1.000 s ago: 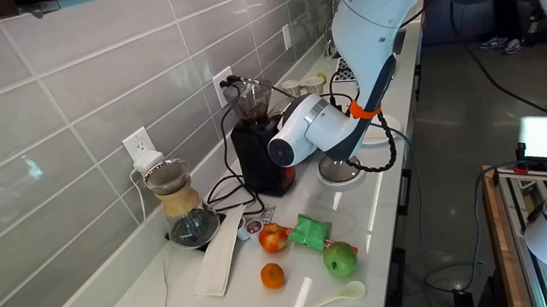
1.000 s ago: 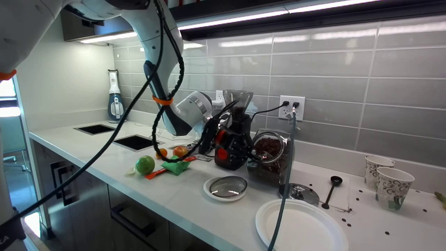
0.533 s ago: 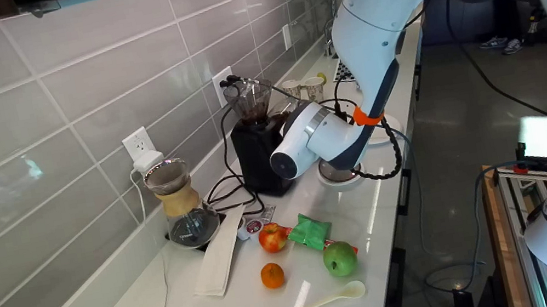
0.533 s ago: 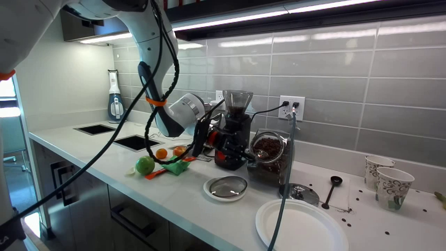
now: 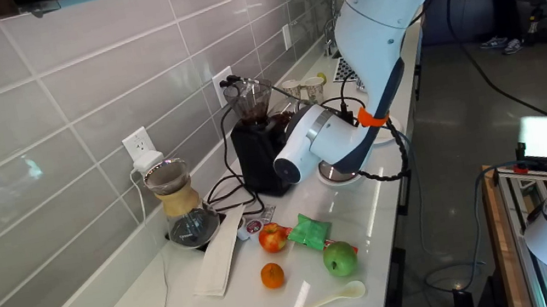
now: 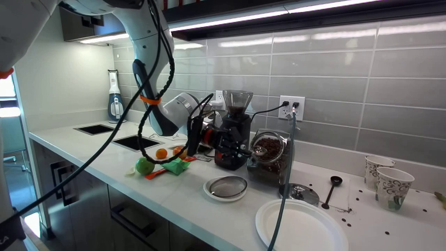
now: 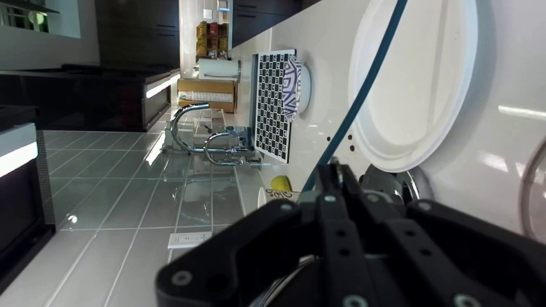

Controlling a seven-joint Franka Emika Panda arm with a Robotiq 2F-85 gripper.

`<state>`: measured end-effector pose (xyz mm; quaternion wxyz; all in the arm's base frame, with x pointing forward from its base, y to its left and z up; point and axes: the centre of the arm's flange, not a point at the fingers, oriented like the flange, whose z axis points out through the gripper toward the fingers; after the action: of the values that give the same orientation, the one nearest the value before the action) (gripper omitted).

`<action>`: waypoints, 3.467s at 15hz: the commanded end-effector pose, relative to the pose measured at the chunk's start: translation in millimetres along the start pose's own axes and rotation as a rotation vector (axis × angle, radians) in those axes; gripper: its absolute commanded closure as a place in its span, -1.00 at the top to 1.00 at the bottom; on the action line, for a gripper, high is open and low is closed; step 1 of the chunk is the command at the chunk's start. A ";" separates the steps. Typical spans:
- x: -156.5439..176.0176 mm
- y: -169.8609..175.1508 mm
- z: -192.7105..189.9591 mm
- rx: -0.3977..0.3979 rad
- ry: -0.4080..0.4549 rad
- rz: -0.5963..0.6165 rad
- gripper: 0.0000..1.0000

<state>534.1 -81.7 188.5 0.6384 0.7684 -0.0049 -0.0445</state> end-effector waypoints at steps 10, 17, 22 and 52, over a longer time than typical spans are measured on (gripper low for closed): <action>-75.4 39.5 -32.4 0.027 -0.147 -0.064 -0.98; -68.5 67.4 -56.3 -0.054 -0.082 -0.135 -0.98; -64.0 61.9 -56.3 -0.031 -0.089 -0.116 -0.92; -35.0 109.8 -165.9 -0.163 0.344 -0.007 -0.98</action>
<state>522.5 54.4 318.5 0.6977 0.7056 0.1036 0.0676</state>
